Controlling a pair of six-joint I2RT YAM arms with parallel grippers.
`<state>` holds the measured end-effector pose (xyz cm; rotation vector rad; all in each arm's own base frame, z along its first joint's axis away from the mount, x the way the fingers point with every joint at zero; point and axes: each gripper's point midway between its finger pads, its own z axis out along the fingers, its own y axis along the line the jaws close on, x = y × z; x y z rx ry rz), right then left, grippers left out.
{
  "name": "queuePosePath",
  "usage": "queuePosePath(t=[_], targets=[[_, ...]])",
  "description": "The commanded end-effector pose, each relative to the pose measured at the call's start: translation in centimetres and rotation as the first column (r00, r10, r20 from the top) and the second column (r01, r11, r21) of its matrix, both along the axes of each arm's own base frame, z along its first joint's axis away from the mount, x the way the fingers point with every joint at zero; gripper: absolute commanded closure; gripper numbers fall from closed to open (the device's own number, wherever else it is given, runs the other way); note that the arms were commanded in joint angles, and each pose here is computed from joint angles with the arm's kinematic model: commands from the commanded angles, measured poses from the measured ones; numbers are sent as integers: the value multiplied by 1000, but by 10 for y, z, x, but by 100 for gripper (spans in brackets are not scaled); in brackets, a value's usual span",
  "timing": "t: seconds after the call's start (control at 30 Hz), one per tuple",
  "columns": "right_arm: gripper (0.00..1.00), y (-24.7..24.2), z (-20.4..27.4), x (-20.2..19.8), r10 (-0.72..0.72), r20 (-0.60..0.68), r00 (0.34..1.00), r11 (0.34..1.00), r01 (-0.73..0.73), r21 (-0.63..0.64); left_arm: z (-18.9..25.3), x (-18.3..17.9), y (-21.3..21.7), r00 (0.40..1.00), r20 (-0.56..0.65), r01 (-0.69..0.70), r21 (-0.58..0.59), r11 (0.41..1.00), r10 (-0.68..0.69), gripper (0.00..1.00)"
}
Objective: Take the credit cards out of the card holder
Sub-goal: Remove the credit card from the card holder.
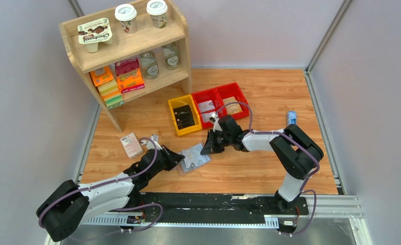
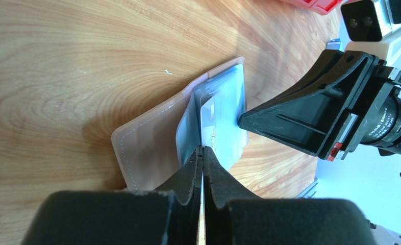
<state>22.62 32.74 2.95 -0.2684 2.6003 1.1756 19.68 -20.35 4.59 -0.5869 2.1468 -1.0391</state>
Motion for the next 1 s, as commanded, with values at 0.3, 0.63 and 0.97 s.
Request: queuePosePath(t=[0.3,0.63,0.97], targets=[[91,-27,-38,-4,-36,-33,999,988,31,-150,-46,-19,27,997,-73,-22,104,994,30,78],[91,-25,-37,-6,-28,-32,999,990,23,-141,-59,-22,31,992,-115,-27,142,990,44,63],[91,-24,-33,-6,-16,-19,1000,992,14,-123,-55,-17,18,992,-126,23,160,987,-3,58]])
